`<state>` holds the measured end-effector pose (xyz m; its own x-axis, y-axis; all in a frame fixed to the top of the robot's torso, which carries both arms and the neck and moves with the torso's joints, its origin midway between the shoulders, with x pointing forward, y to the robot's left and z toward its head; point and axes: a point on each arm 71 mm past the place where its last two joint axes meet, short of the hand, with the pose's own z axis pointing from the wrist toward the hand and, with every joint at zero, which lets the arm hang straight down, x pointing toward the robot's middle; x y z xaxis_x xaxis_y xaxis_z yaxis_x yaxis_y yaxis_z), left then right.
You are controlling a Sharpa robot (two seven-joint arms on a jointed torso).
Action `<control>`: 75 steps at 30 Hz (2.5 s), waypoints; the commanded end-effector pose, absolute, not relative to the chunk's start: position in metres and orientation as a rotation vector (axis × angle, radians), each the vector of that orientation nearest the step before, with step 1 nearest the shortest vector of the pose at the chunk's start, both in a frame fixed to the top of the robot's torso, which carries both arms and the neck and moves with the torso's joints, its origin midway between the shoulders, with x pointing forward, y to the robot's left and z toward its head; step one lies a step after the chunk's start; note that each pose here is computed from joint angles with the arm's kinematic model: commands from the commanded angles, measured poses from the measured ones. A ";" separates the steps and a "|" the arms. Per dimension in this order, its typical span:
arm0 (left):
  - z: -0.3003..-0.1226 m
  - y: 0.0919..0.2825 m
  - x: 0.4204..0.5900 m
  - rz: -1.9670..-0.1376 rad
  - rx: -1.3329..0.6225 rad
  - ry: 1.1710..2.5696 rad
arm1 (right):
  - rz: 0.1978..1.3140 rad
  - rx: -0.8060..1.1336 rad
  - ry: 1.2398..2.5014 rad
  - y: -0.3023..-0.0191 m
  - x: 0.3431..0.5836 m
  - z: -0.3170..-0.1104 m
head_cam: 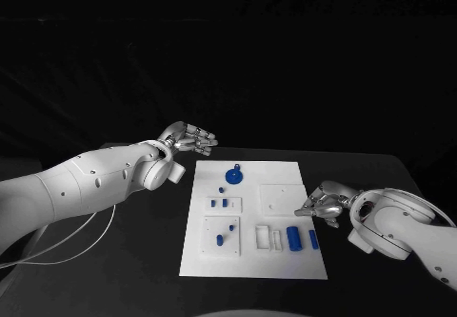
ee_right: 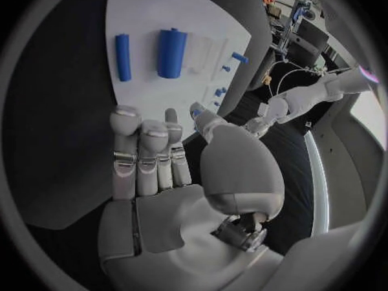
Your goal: Assemble the parts on the task board
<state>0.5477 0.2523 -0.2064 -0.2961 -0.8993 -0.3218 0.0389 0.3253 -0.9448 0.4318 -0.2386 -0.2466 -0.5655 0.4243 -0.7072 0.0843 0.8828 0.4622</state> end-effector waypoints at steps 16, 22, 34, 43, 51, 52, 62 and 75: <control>-0.201 0.247 0.534 -1.371 -0.863 1.536 | 0.340 0.358 2.383 -0.230 0.416 -0.264; -0.201 0.244 0.533 -1.381 -0.864 1.536 | 0.323 0.322 2.391 -0.225 0.412 -0.270; -0.202 0.241 0.532 -1.389 -0.854 1.558 | 0.269 0.235 2.421 -0.217 0.406 -0.288; -0.202 0.242 0.532 -1.385 -0.854 1.564 | 0.287 0.267 2.382 -0.203 0.406 -0.298; -0.202 0.241 0.532 -1.384 -0.857 1.571 | 0.312 0.276 2.371 -0.193 0.405 -0.299; -0.203 0.241 0.532 -1.383 -0.857 1.572 | 0.312 0.272 2.374 -0.193 0.405 -0.300; -0.203 0.242 0.532 -1.375 -0.864 1.582 | 0.291 0.259 2.382 -0.192 0.403 -0.306; -0.205 0.243 0.532 -1.367 -0.868 1.595 | 0.381 0.464 2.279 -0.198 0.404 -0.298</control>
<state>0.5322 0.2447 -0.2046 -0.3914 -0.9055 -0.1640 0.0215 0.1692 -0.9853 0.4043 -0.1937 -0.2962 -0.6789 0.3597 -0.6401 0.1362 0.9183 0.3716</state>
